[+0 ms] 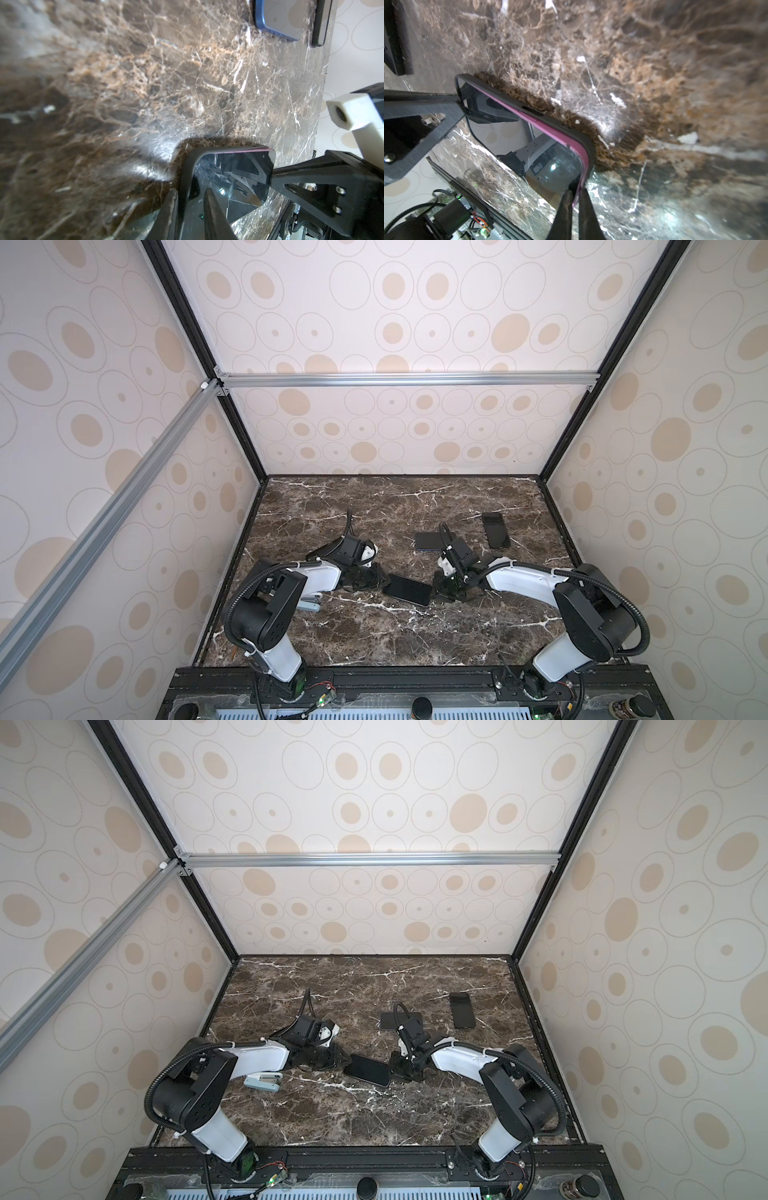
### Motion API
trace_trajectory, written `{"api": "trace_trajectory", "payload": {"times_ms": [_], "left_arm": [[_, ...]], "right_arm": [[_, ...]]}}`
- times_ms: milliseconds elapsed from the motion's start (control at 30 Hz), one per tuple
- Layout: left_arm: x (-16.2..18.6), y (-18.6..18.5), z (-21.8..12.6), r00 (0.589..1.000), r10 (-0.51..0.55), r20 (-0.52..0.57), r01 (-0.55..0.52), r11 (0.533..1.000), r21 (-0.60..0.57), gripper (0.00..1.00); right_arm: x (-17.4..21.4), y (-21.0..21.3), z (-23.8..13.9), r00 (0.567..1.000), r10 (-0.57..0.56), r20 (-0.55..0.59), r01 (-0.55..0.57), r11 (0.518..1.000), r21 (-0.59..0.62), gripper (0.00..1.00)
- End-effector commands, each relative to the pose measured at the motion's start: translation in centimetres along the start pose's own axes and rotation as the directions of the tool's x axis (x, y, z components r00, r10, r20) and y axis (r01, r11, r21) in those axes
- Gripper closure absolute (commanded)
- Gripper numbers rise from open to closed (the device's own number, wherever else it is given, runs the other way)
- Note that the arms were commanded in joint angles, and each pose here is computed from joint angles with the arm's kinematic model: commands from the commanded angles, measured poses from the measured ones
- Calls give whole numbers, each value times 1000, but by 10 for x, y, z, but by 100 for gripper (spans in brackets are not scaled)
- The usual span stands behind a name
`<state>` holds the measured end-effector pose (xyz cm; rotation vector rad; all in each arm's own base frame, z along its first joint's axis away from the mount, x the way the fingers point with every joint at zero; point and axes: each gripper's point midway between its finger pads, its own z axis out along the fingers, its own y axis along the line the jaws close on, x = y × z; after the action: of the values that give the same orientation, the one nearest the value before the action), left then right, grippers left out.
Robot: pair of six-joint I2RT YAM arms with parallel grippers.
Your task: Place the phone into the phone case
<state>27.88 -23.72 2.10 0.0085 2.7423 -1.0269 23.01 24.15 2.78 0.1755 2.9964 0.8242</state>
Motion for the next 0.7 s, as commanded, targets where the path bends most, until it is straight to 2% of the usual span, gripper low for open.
{"api": "trace_trajectory", "payload": {"times_ms": [0,400,667], "left_arm": [[51,28,11,984,-99,-147,85,991,-98,76],[99,14,19,953,-182,-242,179,983,-38,77],[120,19,22,935,-180,-304,171,984,-56,77]], "right_arm": [[14,-19,26,998,35,-55,-33,999,30,91],[27,-30,55,990,123,-65,-124,992,-15,91],[35,-38,75,985,158,-64,-159,987,-8,92]]}}
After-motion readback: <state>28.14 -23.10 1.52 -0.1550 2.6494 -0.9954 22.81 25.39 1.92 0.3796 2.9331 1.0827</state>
